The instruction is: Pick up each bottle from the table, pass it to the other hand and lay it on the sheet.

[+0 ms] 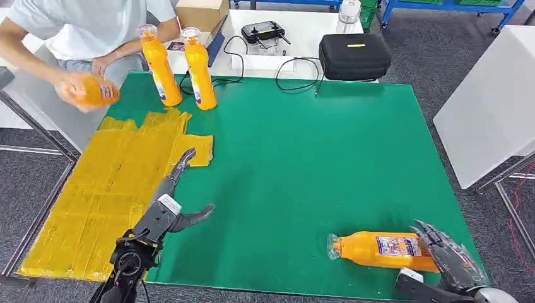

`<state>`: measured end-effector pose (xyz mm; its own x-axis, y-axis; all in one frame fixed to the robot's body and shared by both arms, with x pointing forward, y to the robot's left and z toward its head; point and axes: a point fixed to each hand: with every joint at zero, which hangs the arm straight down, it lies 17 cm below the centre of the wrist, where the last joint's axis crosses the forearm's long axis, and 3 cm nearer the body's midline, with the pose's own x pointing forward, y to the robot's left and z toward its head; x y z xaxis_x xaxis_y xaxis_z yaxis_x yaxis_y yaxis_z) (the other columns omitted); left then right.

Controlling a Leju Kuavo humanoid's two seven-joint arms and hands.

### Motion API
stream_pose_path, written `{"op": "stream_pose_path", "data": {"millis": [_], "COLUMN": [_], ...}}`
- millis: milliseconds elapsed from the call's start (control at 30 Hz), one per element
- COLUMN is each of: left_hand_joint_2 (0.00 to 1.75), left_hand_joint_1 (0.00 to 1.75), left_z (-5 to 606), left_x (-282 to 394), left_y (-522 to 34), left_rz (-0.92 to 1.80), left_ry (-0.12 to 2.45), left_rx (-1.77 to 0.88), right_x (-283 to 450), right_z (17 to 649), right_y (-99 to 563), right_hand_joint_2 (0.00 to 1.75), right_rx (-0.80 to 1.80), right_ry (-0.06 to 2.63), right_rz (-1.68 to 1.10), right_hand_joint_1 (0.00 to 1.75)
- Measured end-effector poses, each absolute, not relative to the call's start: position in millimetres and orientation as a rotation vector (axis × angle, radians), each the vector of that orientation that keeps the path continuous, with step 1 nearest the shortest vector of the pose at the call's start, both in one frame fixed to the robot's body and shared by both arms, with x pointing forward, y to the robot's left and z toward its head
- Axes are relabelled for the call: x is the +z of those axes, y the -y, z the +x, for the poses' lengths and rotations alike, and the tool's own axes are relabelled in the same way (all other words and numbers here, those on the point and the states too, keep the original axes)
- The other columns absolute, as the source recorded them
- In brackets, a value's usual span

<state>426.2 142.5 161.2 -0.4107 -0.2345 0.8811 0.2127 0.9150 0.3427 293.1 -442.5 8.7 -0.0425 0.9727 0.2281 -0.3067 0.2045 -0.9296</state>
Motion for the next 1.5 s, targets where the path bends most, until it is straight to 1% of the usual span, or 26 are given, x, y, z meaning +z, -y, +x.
{"op": "stream_pose_path", "data": {"millis": [233,267,300,333,367,400,467,500,800,900,1100,1200,1400,1500], "left_hand_joint_2": [1.75,1.75,1.75,1.75,1.75,1.75,1.75,1.75,1.75,1.75,1.75,1.75,1.75,1.75], "left_hand_joint_1": [0.00,0.00,0.00,0.00,0.00,0.00,0.00,0.00,0.00,0.00,0.00,0.00,0.00,0.00], "left_z": [427.9,428.0,428.2,428.4,428.6,428.7,429.4,429.8,429.3,427.2,424.1,421.1,413.8,410.9], "left_x": [161.7,161.7,161.2,160.4,160.2,160.3,160.6,160.5,158.0,154.6,157.8,162.2,171.2,174.9], "left_y": [-137.8,-137.4,-137.0,-136.8,-136.7,-136.8,-137.0,-137.2,-135.4,-134.7,-131.3,-129.2,-111.4,-102.9], "left_rz": [0.001,-0.001,-0.003,-0.004,-0.005,-0.005,-0.004,-0.003,0.001,0.004,0.005,0.001,-0.062,-0.087], "left_ry": [1.934,1.934,1.932,1.930,1.929,1.929,1.929,1.928,1.919,1.908,1.911,1.921,1.937,1.946], "left_rx": [-0.496,-0.495,-0.495,-0.494,-0.494,-0.493,-0.490,-0.488,-0.481,-0.484,-0.489,-0.488,-0.510,-0.518], "right_x": [-14.5,-15.8,-17.4,-18.4,-19.8,-21.9,-25.0,-26.7,-22.1,-12.3,-1.9,32.5,124.1,151.0], "right_z": [305.9,308.1,309.9,311.9,313.6,314.9,319.2,320.8,336.7,343.7,353.0,368.1,390.3,395.0], "right_y": [434.5,433.8,433.2,433.1,433.1,433.1,432.2,431.5,424.1,418.4,406.1,384.5,345.4,336.7], "right_hand_joint_2": [1.75,1.75,1.75,1.75,1.75,1.75,1.75,1.75,1.75,1.75,1.75,1.75,1.75,1.75], "right_rx": [1.255,1.259,1.261,1.263,1.265,1.266,1.266,1.265,1.260,1.250,1.210,1.007,0.503,0.394], "right_ry": [1.089,1.087,1.084,1.080,1.074,1.066,1.055,1.050,1.088,1.124,1.165,1.342,1.694,1.764], "right_rz": [-0.772,-0.775,-0.776,-0.779,-0.782,-0.784,-0.792,-0.795,-0.864,-0.950,-1.022,-1.061,-1.003,-0.998], "right_hand_joint_1": [0.00,0.03,0.16,0.35,0.89,1.36,1.68,1.75,1.75,1.75,1.75,1.75,1.75,1.75]}}
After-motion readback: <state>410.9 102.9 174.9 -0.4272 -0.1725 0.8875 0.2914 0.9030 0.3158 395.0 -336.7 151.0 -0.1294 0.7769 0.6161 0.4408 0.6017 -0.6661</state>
